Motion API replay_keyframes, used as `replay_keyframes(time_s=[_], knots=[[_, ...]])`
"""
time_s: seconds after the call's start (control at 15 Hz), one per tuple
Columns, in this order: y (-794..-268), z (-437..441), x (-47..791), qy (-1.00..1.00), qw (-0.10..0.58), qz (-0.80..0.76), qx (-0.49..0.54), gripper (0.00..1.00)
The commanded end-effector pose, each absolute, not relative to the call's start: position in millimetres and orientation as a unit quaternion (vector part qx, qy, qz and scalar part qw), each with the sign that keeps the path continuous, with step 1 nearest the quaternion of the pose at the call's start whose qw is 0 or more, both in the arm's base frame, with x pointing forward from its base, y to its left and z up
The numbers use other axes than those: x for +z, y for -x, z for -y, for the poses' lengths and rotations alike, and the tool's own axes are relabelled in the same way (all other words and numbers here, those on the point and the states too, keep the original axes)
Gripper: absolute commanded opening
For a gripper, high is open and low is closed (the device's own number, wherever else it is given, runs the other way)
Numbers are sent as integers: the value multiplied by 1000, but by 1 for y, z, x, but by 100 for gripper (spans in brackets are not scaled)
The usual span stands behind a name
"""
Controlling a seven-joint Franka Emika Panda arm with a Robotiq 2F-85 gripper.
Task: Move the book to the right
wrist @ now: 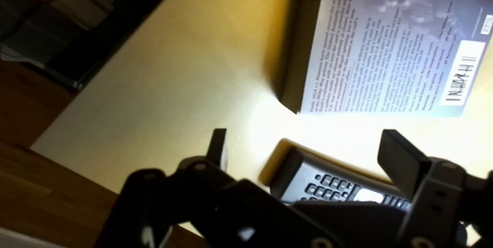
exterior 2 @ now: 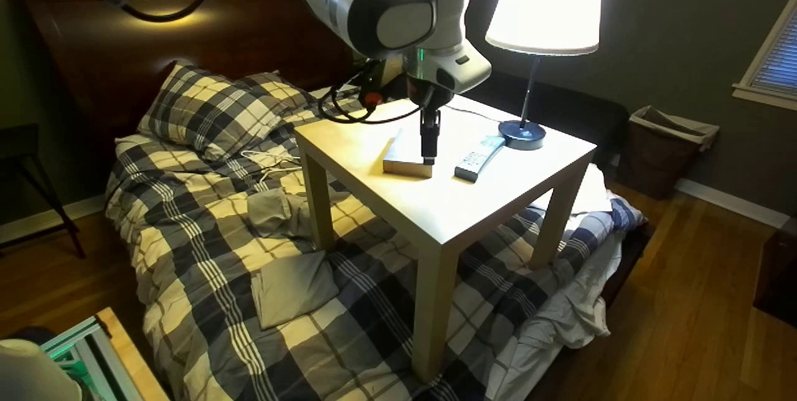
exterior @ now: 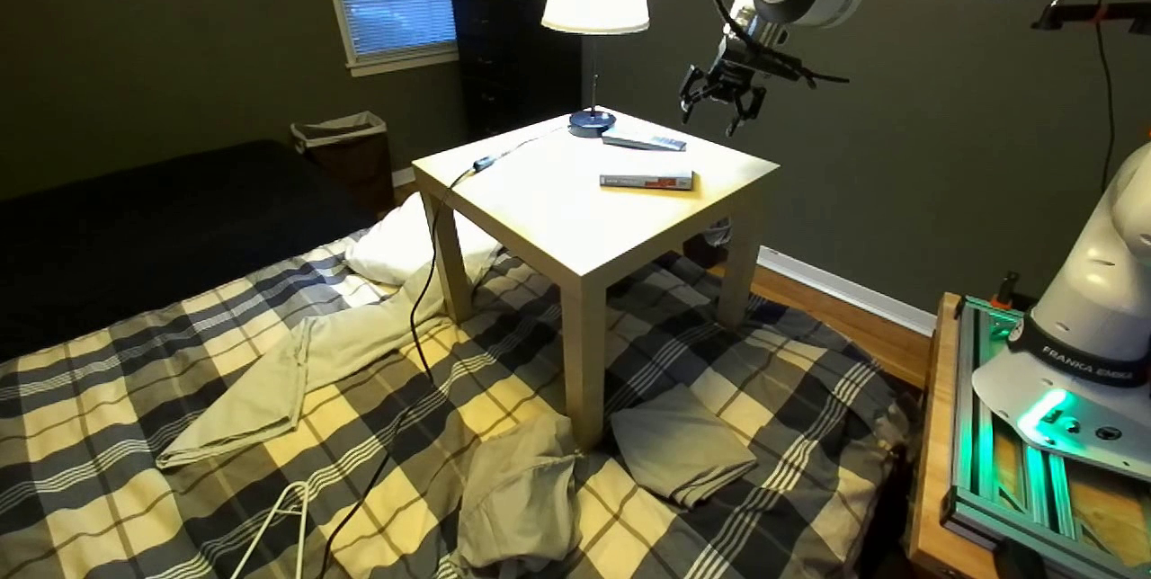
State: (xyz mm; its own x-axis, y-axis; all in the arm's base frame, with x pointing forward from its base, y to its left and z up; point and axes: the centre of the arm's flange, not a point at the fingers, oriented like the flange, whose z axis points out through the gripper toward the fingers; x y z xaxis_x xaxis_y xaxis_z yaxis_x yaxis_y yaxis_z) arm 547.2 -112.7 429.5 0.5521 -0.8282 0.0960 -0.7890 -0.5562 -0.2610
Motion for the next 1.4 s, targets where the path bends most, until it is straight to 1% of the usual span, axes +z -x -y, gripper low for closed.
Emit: replay_keyframes(time_s=[0.0, 0.2, 0.33, 0.93, 1.0, 1.33], knots=[[-542, 73, 452, 896, 41, -408, -172, 100], [-541, 38, 479, 920, 3, -329, -212, 100], [-537, 19, 494, 936, -26, -273, -221, 100], [-520, -16, 531, 955, -84, -43, -283, 100], [-535, -16, 534, 958, -73, -85, -265, 100], [-530, -18, 536, 957, -81, -53, -273, 100]])
